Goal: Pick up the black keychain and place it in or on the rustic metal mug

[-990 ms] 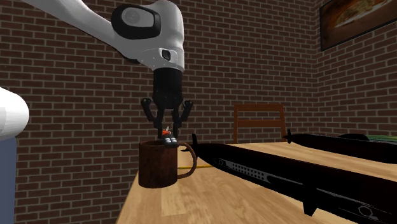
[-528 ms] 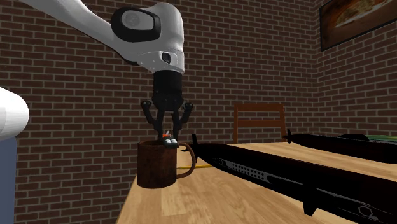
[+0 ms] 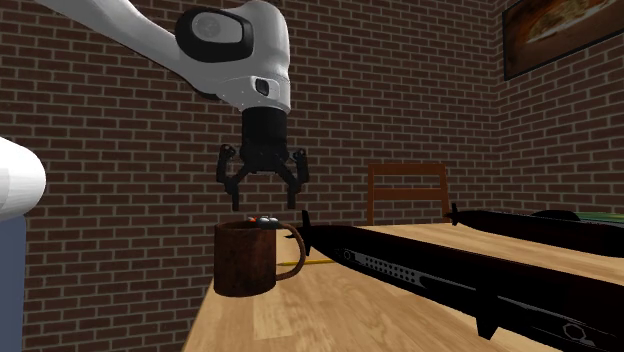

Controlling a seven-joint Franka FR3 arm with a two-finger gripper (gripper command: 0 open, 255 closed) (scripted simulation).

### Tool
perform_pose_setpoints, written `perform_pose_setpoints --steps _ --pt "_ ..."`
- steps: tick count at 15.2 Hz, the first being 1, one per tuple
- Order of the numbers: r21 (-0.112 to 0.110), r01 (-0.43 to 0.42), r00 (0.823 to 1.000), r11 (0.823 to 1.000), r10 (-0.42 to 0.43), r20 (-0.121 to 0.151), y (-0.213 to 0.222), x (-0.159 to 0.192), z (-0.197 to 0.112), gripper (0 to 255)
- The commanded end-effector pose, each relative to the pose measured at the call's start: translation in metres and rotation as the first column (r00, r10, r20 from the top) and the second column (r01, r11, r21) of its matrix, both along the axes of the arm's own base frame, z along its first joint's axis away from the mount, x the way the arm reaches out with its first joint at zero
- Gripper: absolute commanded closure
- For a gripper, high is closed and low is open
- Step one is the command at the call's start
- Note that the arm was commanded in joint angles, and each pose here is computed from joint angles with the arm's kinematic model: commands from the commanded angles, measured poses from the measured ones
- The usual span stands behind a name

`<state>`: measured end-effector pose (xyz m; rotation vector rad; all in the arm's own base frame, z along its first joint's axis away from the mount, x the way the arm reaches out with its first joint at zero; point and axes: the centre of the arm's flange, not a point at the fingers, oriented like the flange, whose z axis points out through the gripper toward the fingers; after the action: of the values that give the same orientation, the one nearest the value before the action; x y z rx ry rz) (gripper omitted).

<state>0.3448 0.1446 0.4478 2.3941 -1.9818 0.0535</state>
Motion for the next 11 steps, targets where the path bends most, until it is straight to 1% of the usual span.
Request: perform_pose_setpoints --steps 1,3,11 --pt "0.0 0.0 1.0 1.0 0.0 -0.001 0.002 -0.001 0.02 0" --pt "0.0 0.0 1.0 1.0 0.0 -0.001 0.003 -0.001 0.043 0" --pt "0.0 0.0 1.0 1.0 0.0 0.0 0.003 -0.001 0.043 0"
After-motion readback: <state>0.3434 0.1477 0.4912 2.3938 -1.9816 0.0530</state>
